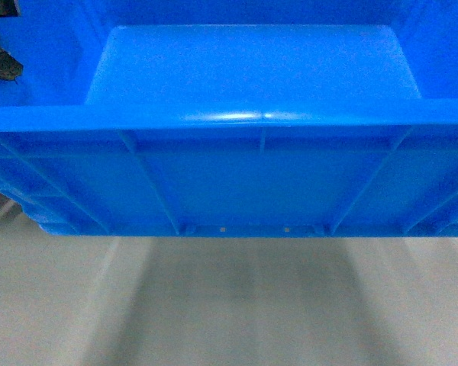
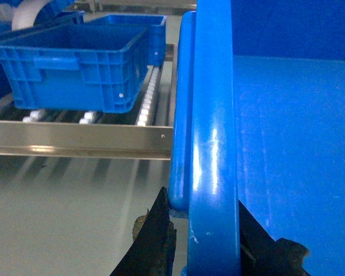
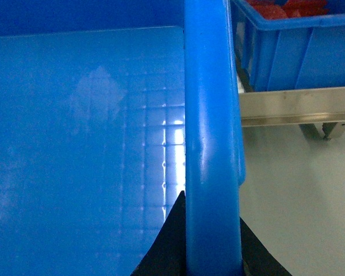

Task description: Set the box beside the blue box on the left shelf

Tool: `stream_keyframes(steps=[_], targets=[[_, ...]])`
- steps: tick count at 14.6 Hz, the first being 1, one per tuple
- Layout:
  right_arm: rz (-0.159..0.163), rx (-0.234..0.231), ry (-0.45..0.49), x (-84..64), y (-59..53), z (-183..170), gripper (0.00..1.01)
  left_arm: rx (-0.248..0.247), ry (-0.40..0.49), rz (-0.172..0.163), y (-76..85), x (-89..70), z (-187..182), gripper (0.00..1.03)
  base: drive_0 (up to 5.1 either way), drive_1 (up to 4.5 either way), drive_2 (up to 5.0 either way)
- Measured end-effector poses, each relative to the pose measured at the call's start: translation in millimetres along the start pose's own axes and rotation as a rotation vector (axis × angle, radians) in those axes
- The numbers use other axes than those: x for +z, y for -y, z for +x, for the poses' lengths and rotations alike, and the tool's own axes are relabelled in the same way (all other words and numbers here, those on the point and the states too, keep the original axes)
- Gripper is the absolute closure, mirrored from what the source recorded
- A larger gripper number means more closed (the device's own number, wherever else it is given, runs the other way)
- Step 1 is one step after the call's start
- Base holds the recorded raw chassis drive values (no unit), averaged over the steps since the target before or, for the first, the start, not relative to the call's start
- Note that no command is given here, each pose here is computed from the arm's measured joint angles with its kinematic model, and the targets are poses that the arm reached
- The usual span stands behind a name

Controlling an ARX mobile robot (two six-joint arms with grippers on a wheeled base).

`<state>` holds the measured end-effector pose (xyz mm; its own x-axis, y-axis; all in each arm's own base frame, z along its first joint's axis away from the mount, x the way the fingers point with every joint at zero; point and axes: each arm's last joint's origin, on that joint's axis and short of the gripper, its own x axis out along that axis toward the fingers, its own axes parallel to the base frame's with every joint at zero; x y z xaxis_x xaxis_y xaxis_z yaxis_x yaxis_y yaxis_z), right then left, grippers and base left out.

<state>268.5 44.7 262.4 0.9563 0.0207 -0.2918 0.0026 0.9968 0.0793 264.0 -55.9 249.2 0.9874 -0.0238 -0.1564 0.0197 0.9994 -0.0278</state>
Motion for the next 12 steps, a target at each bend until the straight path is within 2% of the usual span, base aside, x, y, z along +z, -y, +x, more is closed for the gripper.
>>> stream_keyframes(steps=[5, 12], targets=[[0.000, 0.000, -0.003, -1.1, 0.1, 0.1, 0.94, 0.000, -0.002, 0.000, 0.0, -0.3, 0.0, 0.87, 0.0, 0.00, 0.0], [0.000, 0.000, 0.000, -0.7, 0.1, -0.1, 0.94, 0.000, 0.001, 0.000, 0.0, 0.0, 0.0, 0.87, 0.1, 4.42, -4.2]])
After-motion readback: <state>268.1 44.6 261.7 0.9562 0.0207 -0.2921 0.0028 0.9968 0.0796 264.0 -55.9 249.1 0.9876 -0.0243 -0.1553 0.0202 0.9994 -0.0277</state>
